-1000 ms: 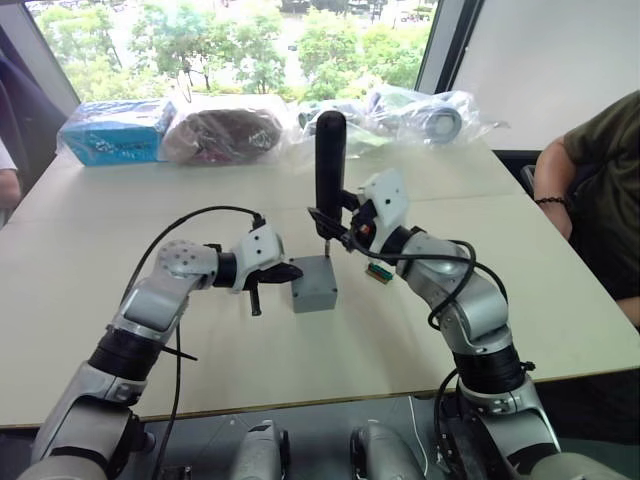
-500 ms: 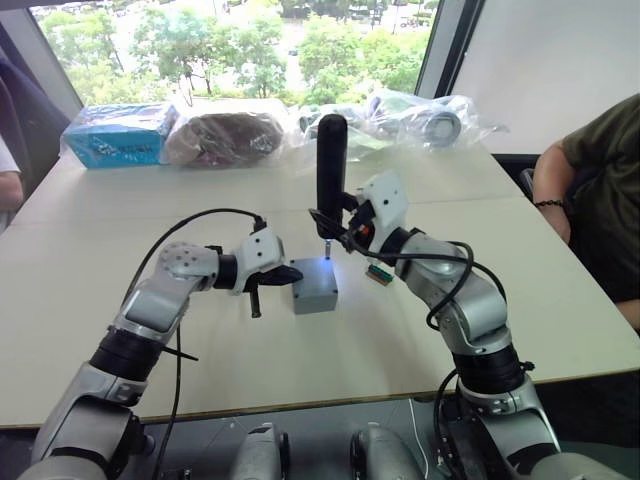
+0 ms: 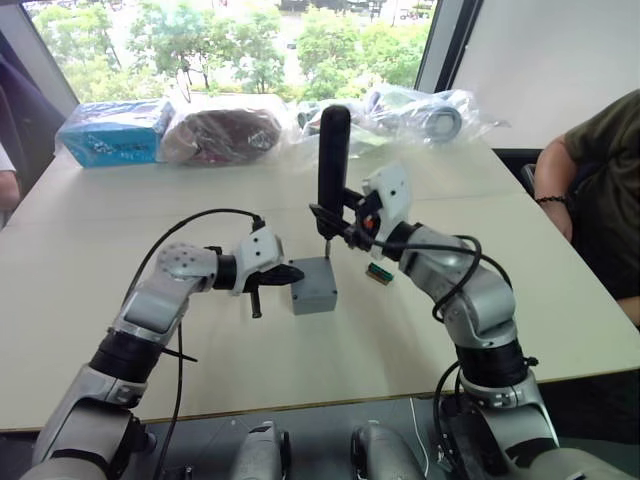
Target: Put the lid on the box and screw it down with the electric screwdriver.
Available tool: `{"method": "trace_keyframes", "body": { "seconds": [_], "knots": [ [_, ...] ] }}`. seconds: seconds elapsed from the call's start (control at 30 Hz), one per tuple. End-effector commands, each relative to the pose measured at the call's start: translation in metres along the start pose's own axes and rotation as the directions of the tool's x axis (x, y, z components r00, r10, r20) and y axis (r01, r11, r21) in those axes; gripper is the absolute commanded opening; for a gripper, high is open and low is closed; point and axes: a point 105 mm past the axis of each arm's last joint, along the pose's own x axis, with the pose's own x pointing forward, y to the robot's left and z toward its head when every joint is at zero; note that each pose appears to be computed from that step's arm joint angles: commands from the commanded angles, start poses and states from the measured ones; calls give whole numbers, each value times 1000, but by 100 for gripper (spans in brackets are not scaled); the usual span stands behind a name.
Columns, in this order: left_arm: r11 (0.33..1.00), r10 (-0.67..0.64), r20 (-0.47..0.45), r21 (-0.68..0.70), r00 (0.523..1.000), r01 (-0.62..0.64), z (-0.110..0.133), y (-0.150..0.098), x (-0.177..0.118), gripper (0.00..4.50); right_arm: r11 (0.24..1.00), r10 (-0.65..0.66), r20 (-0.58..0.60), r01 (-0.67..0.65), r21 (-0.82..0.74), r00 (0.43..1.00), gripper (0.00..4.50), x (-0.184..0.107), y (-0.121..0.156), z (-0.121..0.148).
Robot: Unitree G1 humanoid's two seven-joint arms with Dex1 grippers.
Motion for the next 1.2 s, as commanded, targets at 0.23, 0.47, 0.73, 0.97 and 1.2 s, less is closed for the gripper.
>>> {"method": "trace_keyframes", "body": {
  "seconds": [0.23, 0.47, 0.73, 0.97, 1.2],
  "knots": [
    [993, -32, 139, 118, 990, 15, 58, 4, -17, 0, 972, -196, -131, 210, 104, 972, 185, -34, -63, 72],
    [984, -66, 252, 177, 965, 21, 100, 3, -39, 0, 901, -349, -666, 432, -45, 659, 185, -99, -113, 14],
    [988, -56, 335, 152, 941, 5, 117, 4, -44, 0, 869, -319, -836, 491, -69, 447, 185, -124, -128, -32],
    [991, -64, 328, 130, 943, 22, 116, -2, -46, 0, 846, -292, -889, 528, -69, 352, 185, -127, -136, -70],
    [994, -52, 322, 112, 945, 16, 116, -3, -47, 0, 840, -288, -890, 539, -58, 353, 283, -121, -141, -80]
  ]
}}
